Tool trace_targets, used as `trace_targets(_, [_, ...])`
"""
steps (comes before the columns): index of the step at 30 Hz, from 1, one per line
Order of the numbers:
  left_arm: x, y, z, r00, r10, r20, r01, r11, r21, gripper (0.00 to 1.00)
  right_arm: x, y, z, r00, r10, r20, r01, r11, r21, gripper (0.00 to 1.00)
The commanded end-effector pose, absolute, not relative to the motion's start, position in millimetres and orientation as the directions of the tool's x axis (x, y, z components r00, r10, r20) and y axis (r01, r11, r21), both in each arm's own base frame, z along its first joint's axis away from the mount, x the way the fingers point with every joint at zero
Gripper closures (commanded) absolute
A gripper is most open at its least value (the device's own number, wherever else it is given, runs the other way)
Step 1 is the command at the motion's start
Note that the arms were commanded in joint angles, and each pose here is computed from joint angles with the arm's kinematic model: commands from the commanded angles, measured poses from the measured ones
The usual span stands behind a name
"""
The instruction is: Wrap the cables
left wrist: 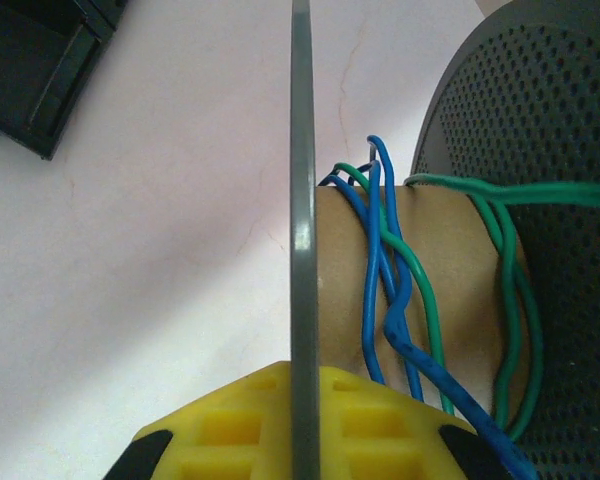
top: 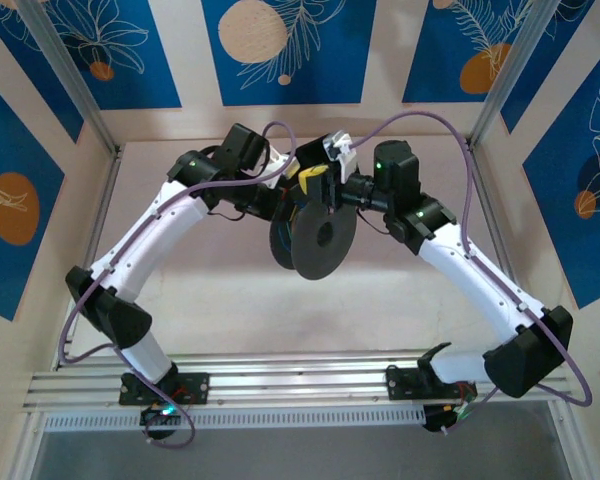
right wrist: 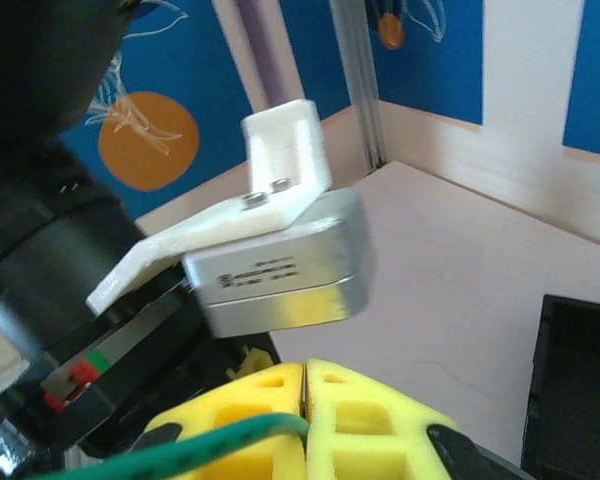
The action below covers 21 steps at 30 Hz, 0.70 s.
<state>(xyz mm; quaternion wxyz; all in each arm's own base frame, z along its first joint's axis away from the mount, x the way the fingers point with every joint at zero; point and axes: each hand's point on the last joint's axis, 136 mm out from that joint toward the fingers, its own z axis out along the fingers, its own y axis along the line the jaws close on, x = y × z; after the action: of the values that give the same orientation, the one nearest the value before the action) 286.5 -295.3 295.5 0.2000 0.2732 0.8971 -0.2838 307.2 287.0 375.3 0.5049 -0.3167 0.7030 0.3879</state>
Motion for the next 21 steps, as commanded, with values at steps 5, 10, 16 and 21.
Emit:
trace_targets(5, [285.1, -299.7, 295.8, -0.765, 0.397, -0.507, 0.613, 0.69, -0.385, 1.0, 275.7, 305.3, 405.2, 0.015, -0.113, -0.993, -0.934, 0.353, -0.054, 1.0])
trace_targets(10, [289.8, -297.1, 294.4, -0.772, 0.384, -0.507, 0.597, 0.712, -0.369, 1.0, 231.8, 333.1, 401.7, 0.223, -0.195, -0.955, -0.947, 0.188, -0.259, 1.0])
trace_targets(16, [295.1, -295.4, 295.9, -0.777, 0.362, -0.515, 0.579, 0.733, -0.359, 1.0, 219.4, 349.9, 385.6, 0.389, -0.317, -0.865, -0.881, 0.149, -0.45, 1.0])
trace_targets(21, [297.5, -296.2, 301.9, -0.774, 0.347, -0.529, 0.575, 0.735, -0.359, 1.0, 217.3, 356.9, 385.2, 0.404, -0.337, -0.85, -0.873, 0.137, -0.469, 1.0])
